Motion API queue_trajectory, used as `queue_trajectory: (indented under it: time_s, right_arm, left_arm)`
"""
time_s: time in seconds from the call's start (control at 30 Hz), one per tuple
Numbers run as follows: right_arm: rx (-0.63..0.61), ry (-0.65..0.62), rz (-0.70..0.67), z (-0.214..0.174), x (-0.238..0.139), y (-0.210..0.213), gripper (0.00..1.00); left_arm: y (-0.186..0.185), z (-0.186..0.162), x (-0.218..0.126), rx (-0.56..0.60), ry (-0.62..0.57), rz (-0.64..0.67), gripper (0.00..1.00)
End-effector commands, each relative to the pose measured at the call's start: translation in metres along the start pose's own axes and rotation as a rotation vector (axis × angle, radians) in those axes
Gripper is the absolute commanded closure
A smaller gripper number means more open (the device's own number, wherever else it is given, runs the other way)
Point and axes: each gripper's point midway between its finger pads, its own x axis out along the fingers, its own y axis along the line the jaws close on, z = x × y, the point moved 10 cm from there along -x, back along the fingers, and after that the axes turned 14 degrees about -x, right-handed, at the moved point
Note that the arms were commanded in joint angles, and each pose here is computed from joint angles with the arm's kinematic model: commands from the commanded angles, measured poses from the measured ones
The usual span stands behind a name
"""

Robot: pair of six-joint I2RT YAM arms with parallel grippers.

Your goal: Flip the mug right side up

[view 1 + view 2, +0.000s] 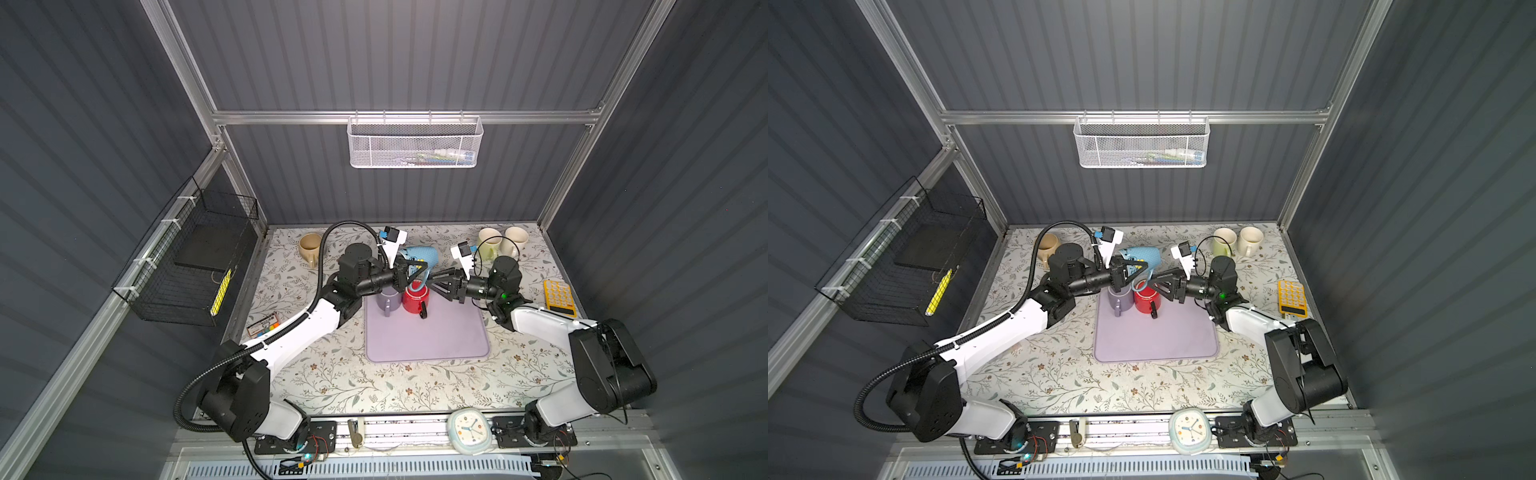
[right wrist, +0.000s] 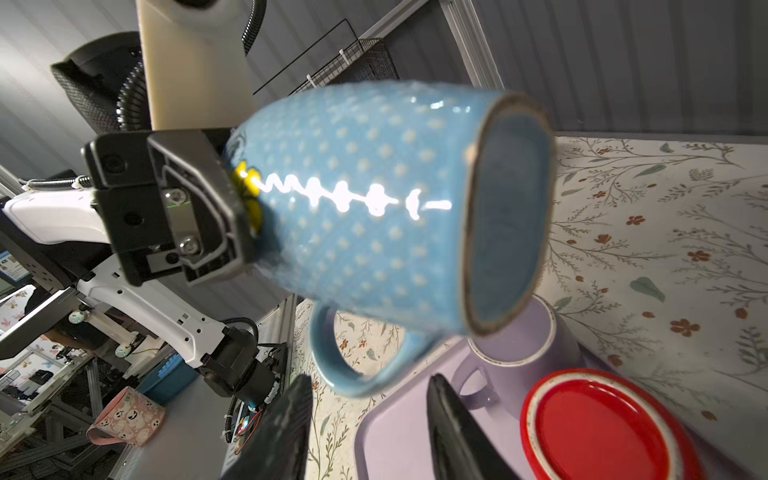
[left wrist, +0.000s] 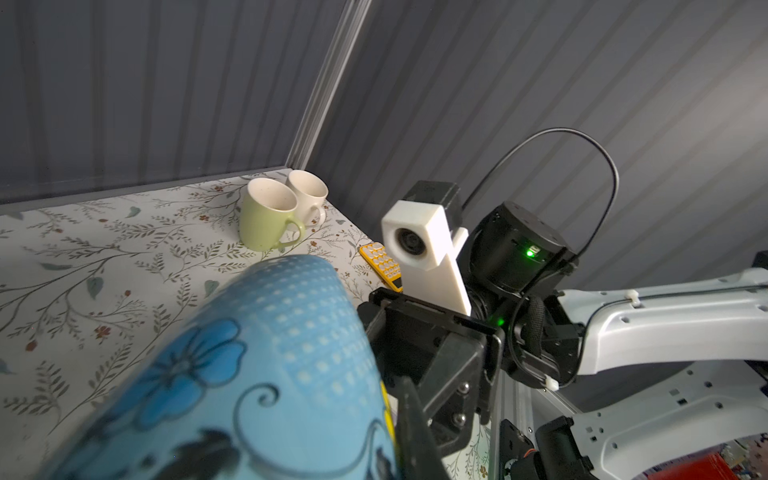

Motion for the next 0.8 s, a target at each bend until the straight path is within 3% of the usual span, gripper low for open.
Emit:
queue_trajectory:
  time_s: [0.0,0.3,0.77]
  right_arm:
    - [-0.009,0.011,-0.015,-0.003,-0.001,0.0,0.53]
    - [0.004,0.023,-0.042,-0.008,-0.005,-0.002,0.53]
    - [-0.009,0.154,-0.265,-0.01,-0.017,-0.001,0.55]
  left_arm:
    - [-0.015,0.02,-0.014,0.088,-0.055,0.035,1.0]
    - [-0.012,0.034,-0.023,0.128,-0.009,0.197,1.0]
    - [0.009,0.073,-0.029,0.191,0.046,0.52,1.0]
